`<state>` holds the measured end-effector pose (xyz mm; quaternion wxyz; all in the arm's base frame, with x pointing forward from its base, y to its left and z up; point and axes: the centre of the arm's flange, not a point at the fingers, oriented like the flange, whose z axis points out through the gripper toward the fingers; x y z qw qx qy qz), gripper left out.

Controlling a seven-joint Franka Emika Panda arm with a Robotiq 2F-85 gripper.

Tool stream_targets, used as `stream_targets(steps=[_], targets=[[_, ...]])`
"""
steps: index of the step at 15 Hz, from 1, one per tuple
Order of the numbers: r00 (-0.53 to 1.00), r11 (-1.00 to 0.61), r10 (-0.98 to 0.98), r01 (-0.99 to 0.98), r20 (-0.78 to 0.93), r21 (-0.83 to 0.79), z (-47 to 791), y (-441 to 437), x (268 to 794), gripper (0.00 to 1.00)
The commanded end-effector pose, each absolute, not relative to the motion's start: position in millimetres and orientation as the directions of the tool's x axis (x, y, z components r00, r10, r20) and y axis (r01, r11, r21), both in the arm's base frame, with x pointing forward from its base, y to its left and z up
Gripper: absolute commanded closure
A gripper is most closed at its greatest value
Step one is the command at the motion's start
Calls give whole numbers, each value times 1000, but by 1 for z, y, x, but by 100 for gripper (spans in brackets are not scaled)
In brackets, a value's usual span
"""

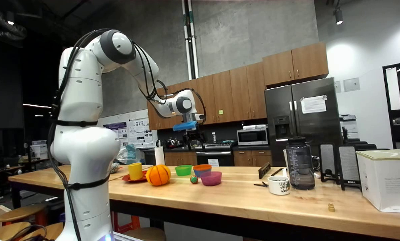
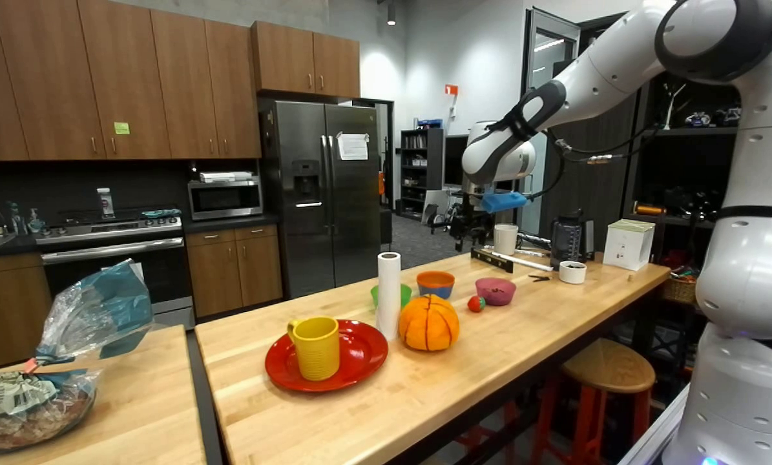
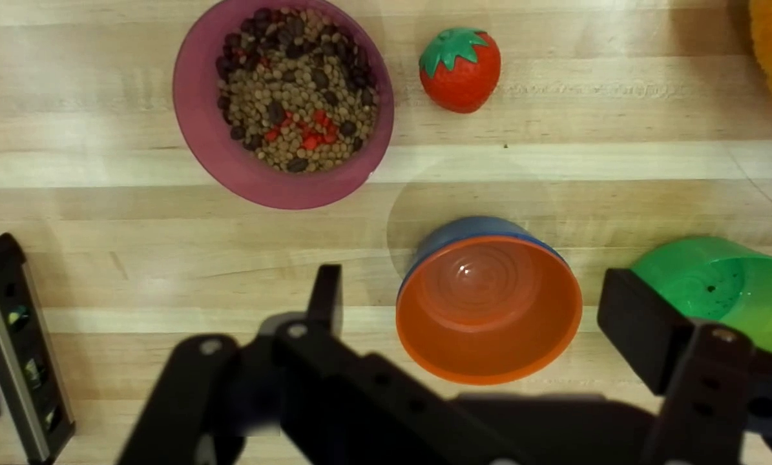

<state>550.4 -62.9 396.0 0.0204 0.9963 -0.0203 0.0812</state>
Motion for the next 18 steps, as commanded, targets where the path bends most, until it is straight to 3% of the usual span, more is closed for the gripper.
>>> stream_targets(steps=[1,18], targets=[[984,-997,-70,-76,164,32,379,-58,573,0],[981,-987,-157,-161,111,25,310,-61,636,0]])
